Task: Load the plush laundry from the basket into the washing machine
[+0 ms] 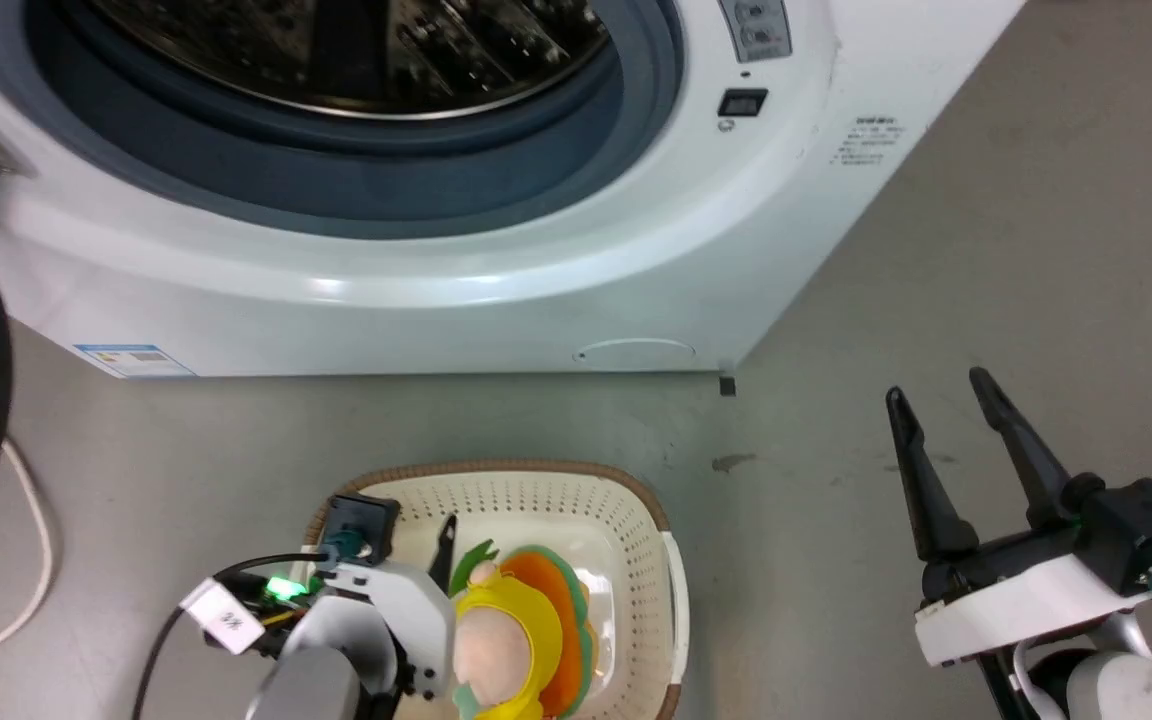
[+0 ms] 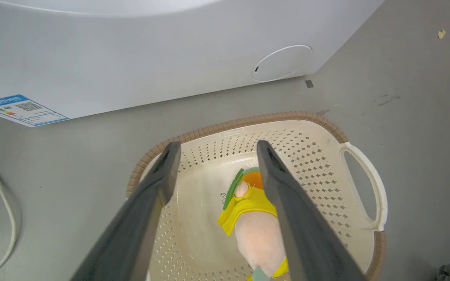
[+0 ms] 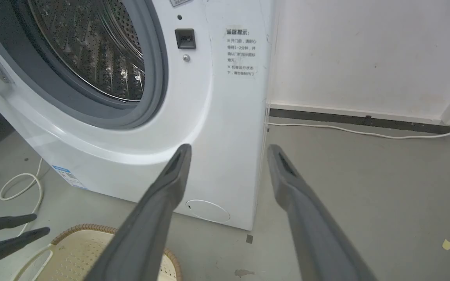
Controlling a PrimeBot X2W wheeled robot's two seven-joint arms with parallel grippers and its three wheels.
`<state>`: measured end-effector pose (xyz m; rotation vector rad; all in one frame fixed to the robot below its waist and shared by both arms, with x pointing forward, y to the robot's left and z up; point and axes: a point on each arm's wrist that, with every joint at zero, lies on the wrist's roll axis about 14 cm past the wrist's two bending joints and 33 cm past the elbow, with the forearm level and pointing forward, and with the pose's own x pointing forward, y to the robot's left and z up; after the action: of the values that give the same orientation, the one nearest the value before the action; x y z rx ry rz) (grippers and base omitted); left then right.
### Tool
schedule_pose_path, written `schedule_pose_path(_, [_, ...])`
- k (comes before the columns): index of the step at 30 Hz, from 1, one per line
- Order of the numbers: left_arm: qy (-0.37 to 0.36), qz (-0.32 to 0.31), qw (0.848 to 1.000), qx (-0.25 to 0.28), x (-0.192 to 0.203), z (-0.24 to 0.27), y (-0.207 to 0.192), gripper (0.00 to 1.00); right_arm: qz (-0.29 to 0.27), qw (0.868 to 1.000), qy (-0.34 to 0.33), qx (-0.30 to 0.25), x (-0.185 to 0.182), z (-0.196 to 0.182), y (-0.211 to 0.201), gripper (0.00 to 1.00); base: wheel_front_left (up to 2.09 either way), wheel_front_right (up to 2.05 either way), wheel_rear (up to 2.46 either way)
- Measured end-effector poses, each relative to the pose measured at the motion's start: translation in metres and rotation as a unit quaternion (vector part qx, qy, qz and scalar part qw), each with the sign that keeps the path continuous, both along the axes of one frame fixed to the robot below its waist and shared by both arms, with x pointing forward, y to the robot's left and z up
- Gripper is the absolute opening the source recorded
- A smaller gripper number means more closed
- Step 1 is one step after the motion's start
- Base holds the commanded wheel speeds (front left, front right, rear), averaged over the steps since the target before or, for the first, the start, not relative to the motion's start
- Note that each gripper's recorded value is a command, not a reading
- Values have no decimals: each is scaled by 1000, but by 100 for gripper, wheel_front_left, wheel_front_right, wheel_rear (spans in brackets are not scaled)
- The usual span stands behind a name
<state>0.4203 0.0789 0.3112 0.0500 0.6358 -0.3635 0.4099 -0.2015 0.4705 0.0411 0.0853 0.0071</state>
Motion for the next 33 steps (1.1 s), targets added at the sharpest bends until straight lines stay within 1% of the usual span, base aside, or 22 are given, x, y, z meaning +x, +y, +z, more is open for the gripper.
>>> schedule_pose_path(7, [75,-28,997,-4,-15,-36,-15,100,-10,1000,7,3,5,-9,-7,100,0,0,0])
schedule_pose_path(12, [138,-40,990,-2,-26,-63,-20,100,-16,1000,14,4,9,-18,-10,100,0,0,0])
schedule_pose_path(14, [157,-48,986,2,-29,-72,-21,100,-19,1000,17,6,10,-22,-13,100,0,0,0])
schedule_pose_path(18, [187,-55,981,-6,-32,-87,-26,100,-24,999,23,9,13,-30,-16,100,0,0,0])
schedule_pose_path(22, [240,-71,968,6,-45,-109,-28,100,-31,999,24,10,17,-34,-21,100,0,0,0])
schedule_pose_path(26, [288,-59,956,-4,-53,-128,-27,100,-40,999,30,11,19,-41,-26,100,0,0,0])
schedule_pose_path(30, [316,-67,946,4,-59,-146,-28,100,-44,998,36,13,21,-48,-29,100,0,0,0])
schedule_pose_path(33, [342,-76,937,4,-66,-157,-33,100,-47,998,39,16,22,-53,-31,100,0,0,0])
